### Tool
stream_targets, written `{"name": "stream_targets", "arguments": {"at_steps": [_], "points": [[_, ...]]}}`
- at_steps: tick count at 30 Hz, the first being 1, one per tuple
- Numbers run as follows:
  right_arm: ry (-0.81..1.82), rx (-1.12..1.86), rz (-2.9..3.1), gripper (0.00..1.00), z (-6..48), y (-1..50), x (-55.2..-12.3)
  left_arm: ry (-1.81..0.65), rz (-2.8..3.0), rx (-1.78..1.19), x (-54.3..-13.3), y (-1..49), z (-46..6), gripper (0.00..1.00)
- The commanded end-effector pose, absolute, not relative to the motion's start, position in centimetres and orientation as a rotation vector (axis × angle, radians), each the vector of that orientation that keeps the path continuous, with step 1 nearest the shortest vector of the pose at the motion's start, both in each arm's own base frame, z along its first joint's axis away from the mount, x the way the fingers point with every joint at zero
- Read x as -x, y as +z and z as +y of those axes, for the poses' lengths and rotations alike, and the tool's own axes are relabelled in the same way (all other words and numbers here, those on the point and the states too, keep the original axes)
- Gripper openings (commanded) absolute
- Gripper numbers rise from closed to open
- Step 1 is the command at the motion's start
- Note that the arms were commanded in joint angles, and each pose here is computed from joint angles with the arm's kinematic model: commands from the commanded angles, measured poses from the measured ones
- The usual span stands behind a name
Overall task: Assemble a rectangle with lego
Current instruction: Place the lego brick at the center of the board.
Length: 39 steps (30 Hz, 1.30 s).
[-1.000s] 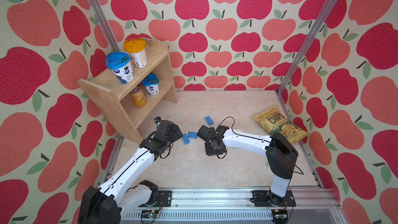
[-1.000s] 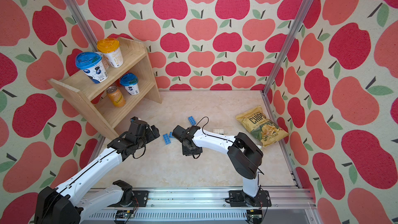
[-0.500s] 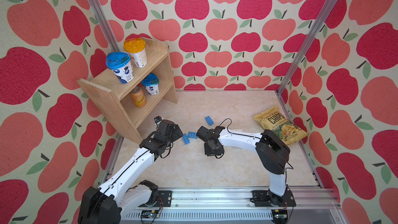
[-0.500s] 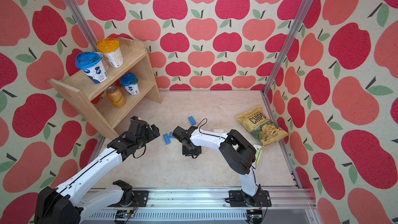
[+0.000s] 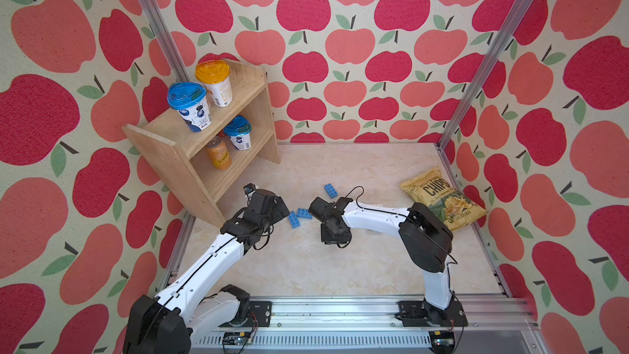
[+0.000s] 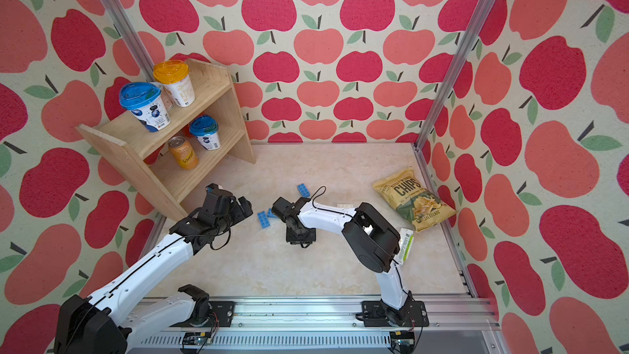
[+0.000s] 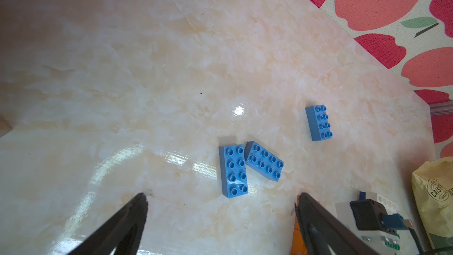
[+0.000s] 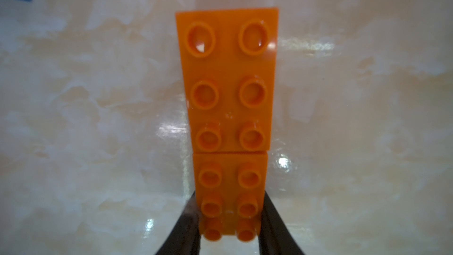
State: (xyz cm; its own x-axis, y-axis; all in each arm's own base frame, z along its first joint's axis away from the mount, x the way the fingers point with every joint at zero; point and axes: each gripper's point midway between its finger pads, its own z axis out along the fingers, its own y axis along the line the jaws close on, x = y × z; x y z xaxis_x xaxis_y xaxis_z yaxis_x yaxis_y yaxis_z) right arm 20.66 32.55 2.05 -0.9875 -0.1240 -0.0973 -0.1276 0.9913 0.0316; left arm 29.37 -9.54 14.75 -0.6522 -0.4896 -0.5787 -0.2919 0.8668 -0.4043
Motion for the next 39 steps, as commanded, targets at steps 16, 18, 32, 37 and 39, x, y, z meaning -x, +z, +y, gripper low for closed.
{"name": "stream_targets", "arguments": {"at_steps": [16,18,32,37,39], "points": [[-0.062,0.140,3.104,0.32,30.9,-1.4,-21.1,-0.364,2.284,0.549,-29.9,15.9,-9.5,0.97],[-0.055,0.142,3.107,0.33,31.0,-1.5,-21.1,-0.362,2.284,0.550,-29.9,15.8,-9.4,0.97],[-0.043,0.160,3.131,0.33,31.3,-2.2,-20.7,-0.367,2.287,0.545,-30.1,15.8,-9.6,0.97],[-0.051,0.170,3.138,0.33,31.3,-2.6,-20.6,-0.373,2.290,0.542,-30.2,15.8,-9.8,0.97],[-0.049,0.179,3.142,0.33,31.3,-2.7,-20.6,-0.377,2.290,0.539,-30.4,15.8,-9.9,0.97]]}}
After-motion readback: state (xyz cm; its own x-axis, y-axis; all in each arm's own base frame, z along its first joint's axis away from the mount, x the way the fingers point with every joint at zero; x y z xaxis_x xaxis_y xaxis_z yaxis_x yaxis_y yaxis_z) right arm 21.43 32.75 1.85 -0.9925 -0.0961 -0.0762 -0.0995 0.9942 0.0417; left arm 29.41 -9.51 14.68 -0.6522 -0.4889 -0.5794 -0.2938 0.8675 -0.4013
